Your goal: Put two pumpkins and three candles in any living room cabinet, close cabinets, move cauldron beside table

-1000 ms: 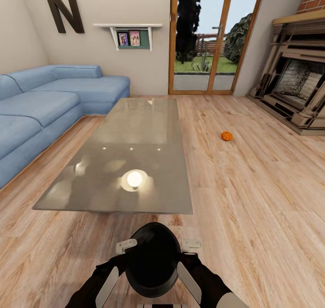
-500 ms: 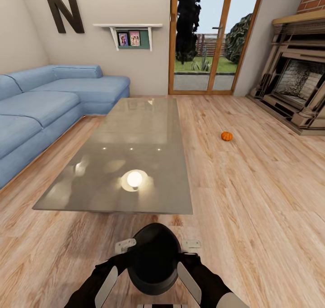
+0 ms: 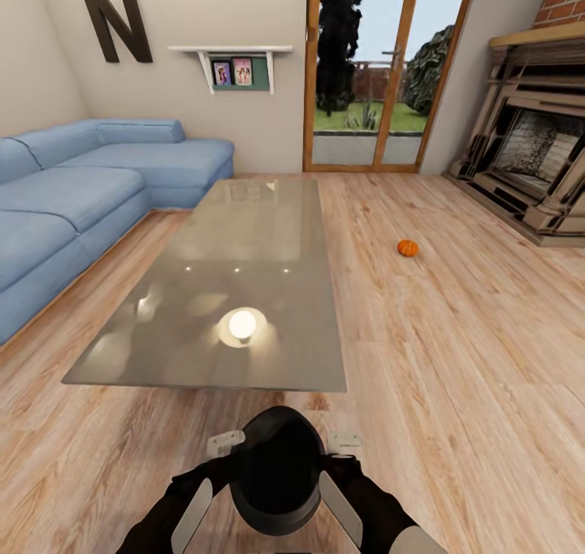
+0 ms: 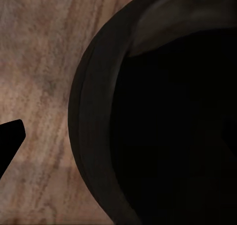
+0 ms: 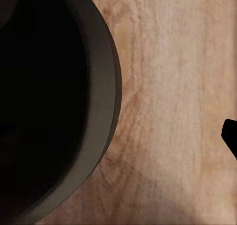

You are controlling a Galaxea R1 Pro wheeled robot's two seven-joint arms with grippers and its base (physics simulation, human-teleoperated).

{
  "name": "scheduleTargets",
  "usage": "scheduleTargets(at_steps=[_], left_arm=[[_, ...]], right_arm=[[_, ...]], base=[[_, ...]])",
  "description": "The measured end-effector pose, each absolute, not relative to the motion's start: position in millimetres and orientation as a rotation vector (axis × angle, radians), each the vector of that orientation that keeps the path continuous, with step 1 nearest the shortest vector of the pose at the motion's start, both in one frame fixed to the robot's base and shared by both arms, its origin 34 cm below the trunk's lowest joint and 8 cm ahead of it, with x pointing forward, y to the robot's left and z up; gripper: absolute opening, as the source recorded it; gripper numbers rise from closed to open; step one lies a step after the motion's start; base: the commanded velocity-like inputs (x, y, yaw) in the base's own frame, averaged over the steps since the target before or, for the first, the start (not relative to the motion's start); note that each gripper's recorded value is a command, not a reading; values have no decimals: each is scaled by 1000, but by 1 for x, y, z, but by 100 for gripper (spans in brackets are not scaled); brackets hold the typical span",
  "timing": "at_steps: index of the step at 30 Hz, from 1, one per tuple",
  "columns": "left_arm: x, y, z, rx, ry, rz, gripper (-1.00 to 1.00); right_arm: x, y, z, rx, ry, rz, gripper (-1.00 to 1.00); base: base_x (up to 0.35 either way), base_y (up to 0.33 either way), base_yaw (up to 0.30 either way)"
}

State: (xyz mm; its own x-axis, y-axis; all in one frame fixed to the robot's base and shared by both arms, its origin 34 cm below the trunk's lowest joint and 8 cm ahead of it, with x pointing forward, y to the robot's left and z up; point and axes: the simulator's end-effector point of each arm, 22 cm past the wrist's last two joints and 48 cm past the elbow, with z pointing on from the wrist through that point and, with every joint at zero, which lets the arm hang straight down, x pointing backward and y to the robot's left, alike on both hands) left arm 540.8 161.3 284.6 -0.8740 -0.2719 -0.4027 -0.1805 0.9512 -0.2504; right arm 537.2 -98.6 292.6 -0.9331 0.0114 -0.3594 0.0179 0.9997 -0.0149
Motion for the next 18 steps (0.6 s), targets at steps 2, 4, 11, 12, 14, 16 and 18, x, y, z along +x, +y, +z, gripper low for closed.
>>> scheduleTargets(at_steps=[2,4,11,12,14,16,18], left_arm=[[540,161,288,-324,2671,-286,100],[538,161,291,-323,2686,-289,100],[539,162,305,-323,2701,-290,100],[539,162,307,-324,2701,-290,100],[540,161,312,-326,2700,-291,100],[541,161,316,-325,2700,-292,100],[542,160,320,-325,2701,-293,100]], right_arm=[[538,-99,297,21,2774,-25,100],[539,-99,301,21,2774,-25,100],[543,-99,317,21,2775,-25,100],[543,-99,319,21,2774,-25,100],[544,-99,323,21,2775,-25,100],[545,-99,328,21,2775,-25,100],[546,-99,332,21,2775,-25,100]], base=[[0,0,0],[-28,0,0],[-161,0,0],[-27,0,0],[-13,0,0],[-5,0,0],[-2,0,0]])
